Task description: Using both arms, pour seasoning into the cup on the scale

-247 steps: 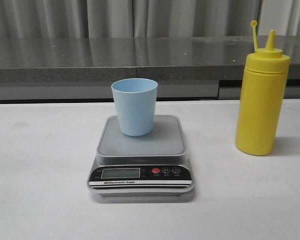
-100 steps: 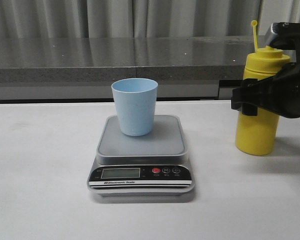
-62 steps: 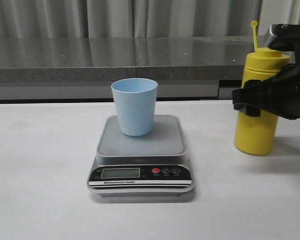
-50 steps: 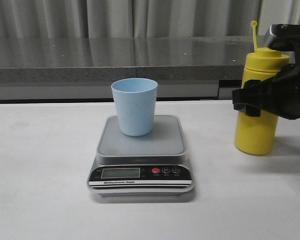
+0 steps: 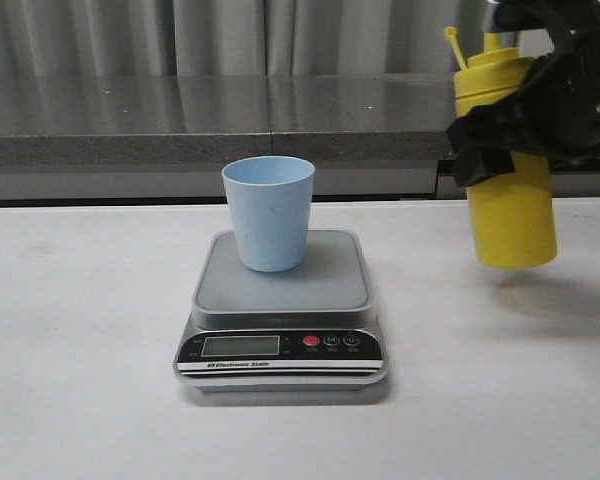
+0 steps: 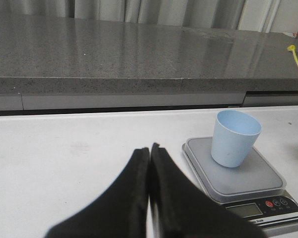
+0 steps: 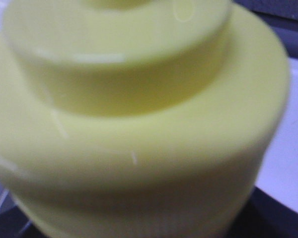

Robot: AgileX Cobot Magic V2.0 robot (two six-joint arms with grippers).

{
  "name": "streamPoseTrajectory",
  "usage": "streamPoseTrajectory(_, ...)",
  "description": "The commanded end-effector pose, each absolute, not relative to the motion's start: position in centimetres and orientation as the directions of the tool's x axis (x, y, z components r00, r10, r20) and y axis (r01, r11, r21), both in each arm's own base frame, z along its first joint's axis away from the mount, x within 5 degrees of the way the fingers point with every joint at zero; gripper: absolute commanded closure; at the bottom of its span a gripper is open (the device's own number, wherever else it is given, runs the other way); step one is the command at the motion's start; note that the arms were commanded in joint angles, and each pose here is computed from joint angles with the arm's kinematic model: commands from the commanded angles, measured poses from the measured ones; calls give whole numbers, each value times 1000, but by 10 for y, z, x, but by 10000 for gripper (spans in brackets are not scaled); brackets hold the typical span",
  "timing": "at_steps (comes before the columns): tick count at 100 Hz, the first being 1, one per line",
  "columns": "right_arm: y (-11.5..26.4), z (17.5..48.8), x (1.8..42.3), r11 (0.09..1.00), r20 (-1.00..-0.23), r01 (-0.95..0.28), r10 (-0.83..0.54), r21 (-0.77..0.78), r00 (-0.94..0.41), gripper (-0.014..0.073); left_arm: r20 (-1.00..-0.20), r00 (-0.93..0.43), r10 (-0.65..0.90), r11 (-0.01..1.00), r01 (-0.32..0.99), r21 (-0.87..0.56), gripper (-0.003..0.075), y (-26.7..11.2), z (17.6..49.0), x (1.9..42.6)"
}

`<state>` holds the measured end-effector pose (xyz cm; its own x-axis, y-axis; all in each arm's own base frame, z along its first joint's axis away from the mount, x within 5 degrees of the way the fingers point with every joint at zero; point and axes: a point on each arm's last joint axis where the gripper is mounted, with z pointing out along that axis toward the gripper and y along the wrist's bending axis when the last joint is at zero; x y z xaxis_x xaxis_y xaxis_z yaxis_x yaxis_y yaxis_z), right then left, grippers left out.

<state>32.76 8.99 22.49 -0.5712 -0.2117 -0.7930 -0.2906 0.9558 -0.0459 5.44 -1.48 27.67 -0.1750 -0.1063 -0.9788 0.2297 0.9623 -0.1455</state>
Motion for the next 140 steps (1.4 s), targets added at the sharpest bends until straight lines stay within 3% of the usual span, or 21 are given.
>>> streamPoseTrajectory(1,100,268,331,930,-811,-341,-305,-139,-500,342,-986,-87,-139,959,238,-156,741,-15,292,55)
streamPoseTrajectory(39,136,303,323,748,-634,-470,-655,-468,-410,342,-986,-87,-139,959,238,-156,741,-15,292,55)
streamPoseTrajectory(65,158,306,309,510,-422,-504,-860,-697,-287,342,-986,-87,-139,959,238,-156,741,-15,292,55)
streamPoseTrajectory(100,162,319,304,236,-163,-407,-965,-882,-204,342,-986,-87,-139,959,238,-156,741,-15,292,55)
streamPoseTrajectory(124,158,326,307,121,-53,-349,-979,-930,-196,342,-986,-87,-139,959,238,-156,741,-15,292,55)
streamPoseTrajectory(140,164,331,303,-40,91,-324,-986,-945,-143,342,-986,-87,-139,959,238,-156,741,-15,292,55)
